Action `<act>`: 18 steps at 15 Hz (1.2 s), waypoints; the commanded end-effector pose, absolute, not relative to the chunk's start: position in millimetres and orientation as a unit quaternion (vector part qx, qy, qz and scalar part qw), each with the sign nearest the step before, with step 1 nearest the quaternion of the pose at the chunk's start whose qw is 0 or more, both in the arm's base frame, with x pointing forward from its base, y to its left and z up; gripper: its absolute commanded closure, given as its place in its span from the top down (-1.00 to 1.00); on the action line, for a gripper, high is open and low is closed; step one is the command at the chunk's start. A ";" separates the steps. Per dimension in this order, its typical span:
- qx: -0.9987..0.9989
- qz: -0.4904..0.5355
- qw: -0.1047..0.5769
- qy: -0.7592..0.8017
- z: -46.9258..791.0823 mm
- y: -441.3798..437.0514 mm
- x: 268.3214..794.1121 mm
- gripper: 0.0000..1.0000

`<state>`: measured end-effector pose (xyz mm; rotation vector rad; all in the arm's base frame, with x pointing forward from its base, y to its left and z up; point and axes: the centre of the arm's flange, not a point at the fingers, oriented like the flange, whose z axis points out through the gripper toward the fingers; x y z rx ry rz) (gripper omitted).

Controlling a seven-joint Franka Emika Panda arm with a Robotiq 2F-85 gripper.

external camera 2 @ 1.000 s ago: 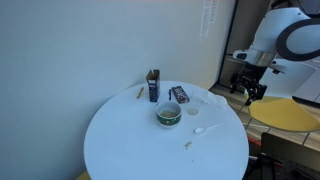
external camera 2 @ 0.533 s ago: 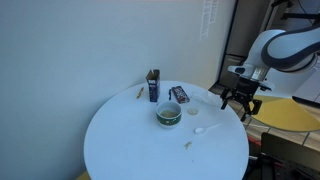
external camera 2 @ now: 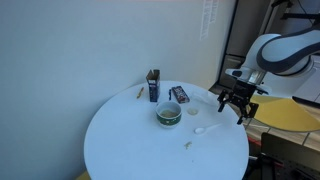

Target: Pick up the spoon, scoop some contents from the cup and put it on the table.

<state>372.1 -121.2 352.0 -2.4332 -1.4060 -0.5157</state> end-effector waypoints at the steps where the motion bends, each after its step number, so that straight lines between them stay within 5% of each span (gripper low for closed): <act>1: -0.844 -0.200 0.138 -0.478 341.6 -120.1 387.2 1.00; 18: -0.844 -0.228 0.139 -0.466 291.7 -127.8 419.3 1.00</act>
